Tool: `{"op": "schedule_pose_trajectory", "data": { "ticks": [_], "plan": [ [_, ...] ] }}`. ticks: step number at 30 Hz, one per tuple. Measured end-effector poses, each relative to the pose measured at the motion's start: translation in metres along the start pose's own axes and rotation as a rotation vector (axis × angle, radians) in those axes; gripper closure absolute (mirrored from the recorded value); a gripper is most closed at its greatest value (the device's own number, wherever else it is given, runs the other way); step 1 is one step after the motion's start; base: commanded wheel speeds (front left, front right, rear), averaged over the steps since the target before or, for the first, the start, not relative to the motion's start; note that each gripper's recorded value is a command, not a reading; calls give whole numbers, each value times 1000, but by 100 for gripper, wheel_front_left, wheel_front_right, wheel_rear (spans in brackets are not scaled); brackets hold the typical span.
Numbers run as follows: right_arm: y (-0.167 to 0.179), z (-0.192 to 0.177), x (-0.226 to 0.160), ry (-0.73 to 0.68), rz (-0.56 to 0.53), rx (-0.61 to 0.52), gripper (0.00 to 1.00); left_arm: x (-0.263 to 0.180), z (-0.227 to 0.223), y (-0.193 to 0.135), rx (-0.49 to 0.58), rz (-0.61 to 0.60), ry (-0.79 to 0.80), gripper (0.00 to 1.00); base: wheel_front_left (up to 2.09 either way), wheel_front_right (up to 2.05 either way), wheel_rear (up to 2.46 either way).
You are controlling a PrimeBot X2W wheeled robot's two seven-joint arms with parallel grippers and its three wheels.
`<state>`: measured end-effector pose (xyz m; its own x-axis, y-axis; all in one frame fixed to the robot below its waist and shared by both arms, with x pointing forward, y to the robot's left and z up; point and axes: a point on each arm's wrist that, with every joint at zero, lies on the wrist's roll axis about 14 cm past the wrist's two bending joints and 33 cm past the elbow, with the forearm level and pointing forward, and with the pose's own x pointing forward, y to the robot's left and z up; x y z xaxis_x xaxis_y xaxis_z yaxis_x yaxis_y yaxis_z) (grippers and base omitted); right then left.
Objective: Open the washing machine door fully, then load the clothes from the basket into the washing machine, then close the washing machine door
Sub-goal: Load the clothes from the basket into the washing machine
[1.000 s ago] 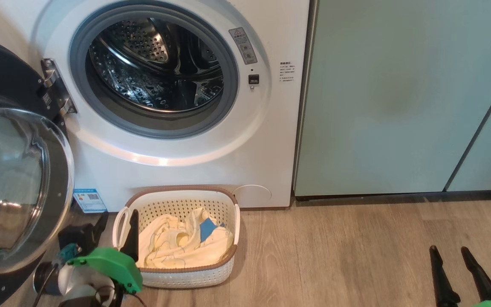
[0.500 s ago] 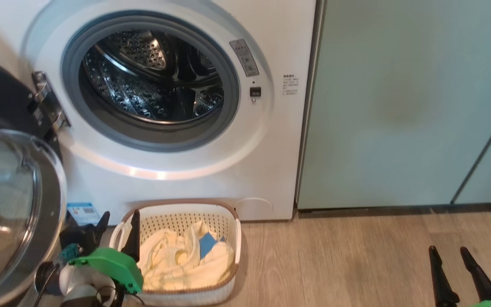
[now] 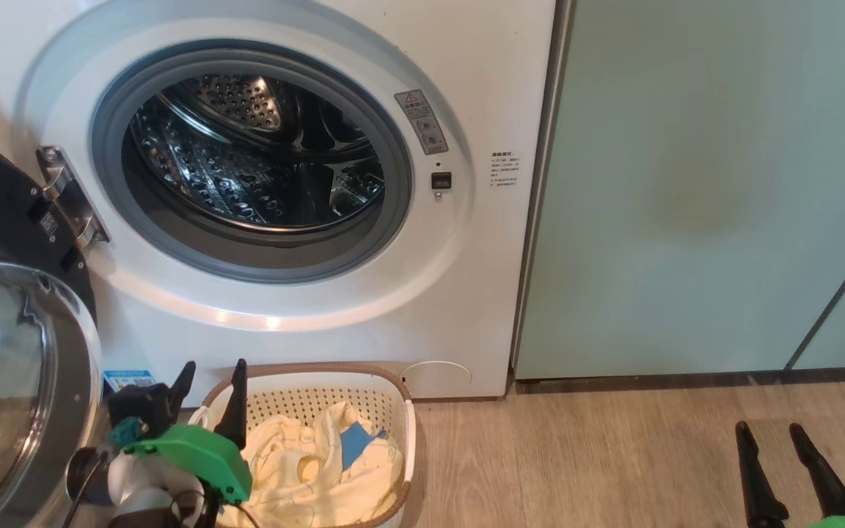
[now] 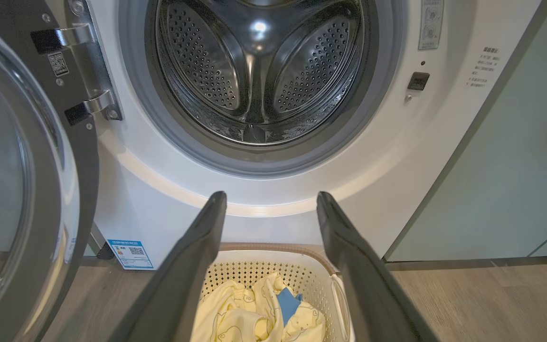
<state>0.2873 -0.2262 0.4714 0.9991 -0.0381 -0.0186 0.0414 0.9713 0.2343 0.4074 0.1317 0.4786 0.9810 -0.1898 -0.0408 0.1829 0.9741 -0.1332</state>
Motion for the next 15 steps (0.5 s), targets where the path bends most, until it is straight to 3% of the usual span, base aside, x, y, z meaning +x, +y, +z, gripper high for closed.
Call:
{"op": "schedule_pose_trajectory", "data": {
  "ticks": [15],
  "plan": [
    [0,-2,-6,6,-6,3,0,-2,-28,-10,4,-27,91,0,0,0,0]
  ]
}}
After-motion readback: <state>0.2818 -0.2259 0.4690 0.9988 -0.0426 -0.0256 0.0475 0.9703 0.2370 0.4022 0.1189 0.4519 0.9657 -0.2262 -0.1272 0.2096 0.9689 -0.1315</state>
